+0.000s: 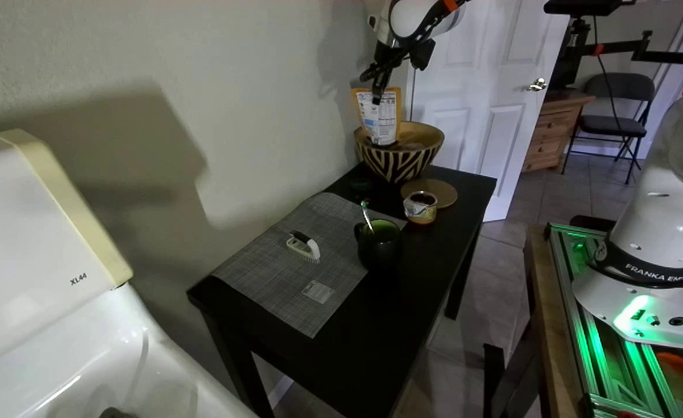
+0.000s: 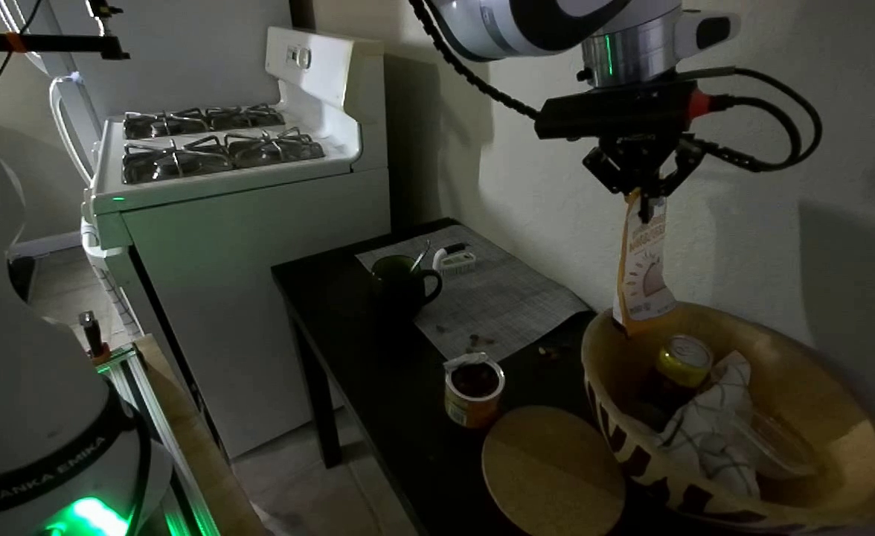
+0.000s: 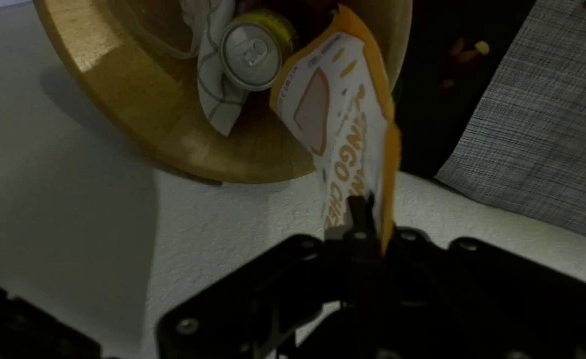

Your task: Put the packet in the bowl

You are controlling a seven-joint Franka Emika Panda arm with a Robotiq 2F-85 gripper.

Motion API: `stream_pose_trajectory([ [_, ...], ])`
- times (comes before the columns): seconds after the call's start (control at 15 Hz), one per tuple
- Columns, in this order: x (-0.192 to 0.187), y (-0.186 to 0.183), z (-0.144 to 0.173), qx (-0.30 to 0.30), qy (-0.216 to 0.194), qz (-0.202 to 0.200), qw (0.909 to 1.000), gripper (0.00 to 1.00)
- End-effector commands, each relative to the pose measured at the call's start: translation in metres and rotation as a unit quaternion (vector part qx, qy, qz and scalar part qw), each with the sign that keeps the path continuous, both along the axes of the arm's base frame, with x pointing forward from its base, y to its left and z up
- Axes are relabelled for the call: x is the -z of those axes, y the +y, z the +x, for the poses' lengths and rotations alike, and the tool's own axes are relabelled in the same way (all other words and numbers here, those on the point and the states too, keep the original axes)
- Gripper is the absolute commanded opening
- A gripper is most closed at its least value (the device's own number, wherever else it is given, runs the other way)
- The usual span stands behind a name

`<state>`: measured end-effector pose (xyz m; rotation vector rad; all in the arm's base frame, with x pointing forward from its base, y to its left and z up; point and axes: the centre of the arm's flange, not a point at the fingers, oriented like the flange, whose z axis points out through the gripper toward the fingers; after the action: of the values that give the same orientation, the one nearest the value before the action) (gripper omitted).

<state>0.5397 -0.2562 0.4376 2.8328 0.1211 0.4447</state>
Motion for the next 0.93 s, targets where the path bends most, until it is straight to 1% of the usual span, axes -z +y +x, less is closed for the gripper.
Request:
stream_pose_trajectory([
  [0.0,0.013,0.003,-0.015,-0.021,0.035,0.001,0.9992,0.01],
  [0.13,0.023,0.005,-0.021,-0.034,0.059,0.004,0.9977,0.01],
  [0.27,0.035,0.009,-0.029,-0.059,0.091,0.01,0.994,0.01],
  [0.53,0.058,0.017,-0.043,-0.111,0.154,0.024,0.9815,0.01],
  [0.8,0.075,0.021,-0.057,-0.14,0.195,0.048,0.9695,0.01],
  [0.87,0.074,0.017,-0.062,-0.143,0.197,0.067,0.9676,0.01],
])
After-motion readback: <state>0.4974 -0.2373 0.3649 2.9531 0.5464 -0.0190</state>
